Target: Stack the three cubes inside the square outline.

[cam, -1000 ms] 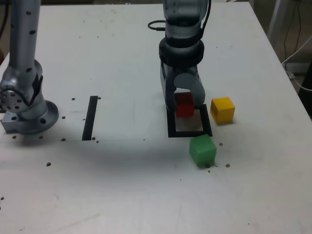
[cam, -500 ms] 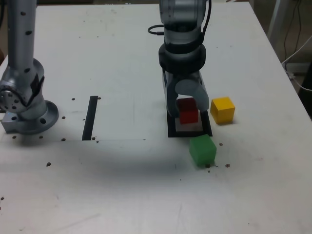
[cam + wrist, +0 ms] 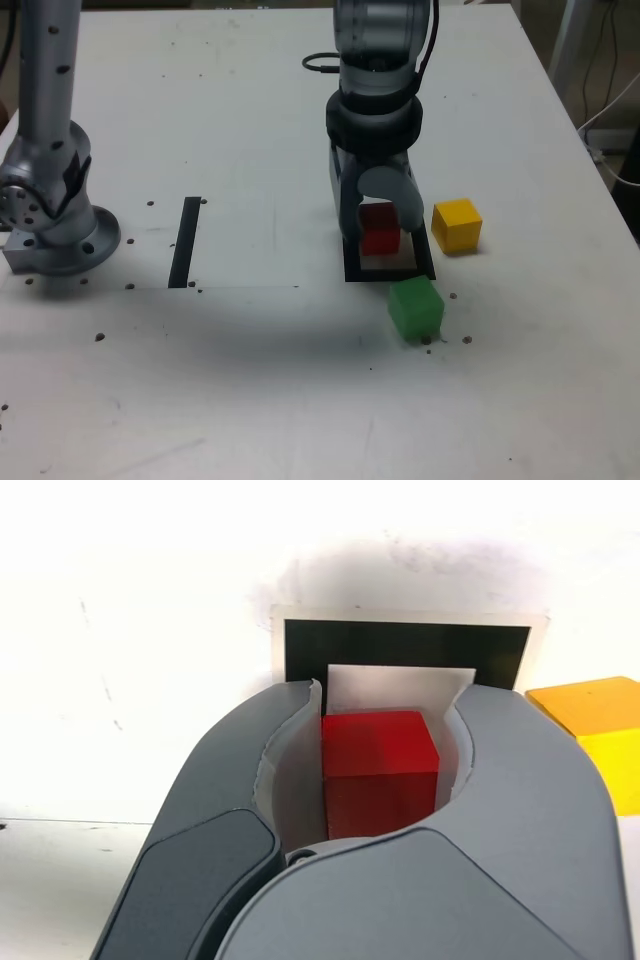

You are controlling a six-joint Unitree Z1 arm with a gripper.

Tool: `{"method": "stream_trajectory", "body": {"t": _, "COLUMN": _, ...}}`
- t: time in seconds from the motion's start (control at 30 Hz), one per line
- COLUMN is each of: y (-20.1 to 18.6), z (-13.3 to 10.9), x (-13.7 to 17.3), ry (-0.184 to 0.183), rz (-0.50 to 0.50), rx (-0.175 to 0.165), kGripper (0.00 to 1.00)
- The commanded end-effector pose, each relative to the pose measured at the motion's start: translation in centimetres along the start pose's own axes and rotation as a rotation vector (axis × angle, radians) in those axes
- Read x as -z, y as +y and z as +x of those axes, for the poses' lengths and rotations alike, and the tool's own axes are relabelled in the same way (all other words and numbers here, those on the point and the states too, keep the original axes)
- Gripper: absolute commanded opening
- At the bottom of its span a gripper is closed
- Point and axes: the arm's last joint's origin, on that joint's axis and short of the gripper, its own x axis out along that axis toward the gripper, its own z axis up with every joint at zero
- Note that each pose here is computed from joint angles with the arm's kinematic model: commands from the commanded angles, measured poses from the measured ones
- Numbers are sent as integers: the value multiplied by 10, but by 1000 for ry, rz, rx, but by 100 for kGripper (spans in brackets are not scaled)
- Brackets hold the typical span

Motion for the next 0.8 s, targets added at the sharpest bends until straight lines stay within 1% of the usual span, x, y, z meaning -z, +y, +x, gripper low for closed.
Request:
{"method": "stream_trajectory", "body": {"t": 0.0, "y": -2, "z": -1, "x": -1, "ry": -3, "rz": 2, "rx": 0, "kGripper": 31}}
{"method": "stream_trajectory", "body": {"t": 0.17, "y": -4, "z": -1, "x": 0, "ry": -1, "rz": 6, "rx": 5, "kGripper": 35}}
{"method": "stream_trajectory", "body": {"t": 0.27, "y": -5, "z": 0, "x": 0, "ry": 4, "rz": 6, "rx": 6, "kGripper": 42}}
{"method": "stream_trajectory", "body": {"t": 0.33, "y": -5, "z": 1, "x": 0, "ry": 7, "rz": 6, "rx": 6, "kGripper": 49}}
{"method": "stream_trajectory", "body": {"t": 0.6, "y": -5, "z": 0, "x": 1, "ry": 1, "rz": 7, "rx": 4, "kGripper": 84}}
{"method": "stream_trajectory", "body": {"t": 0.77, "y": -5, "z": 0, "x": 2, "ry": 0, "rz": 8, "rx": 0, "kGripper": 95}}
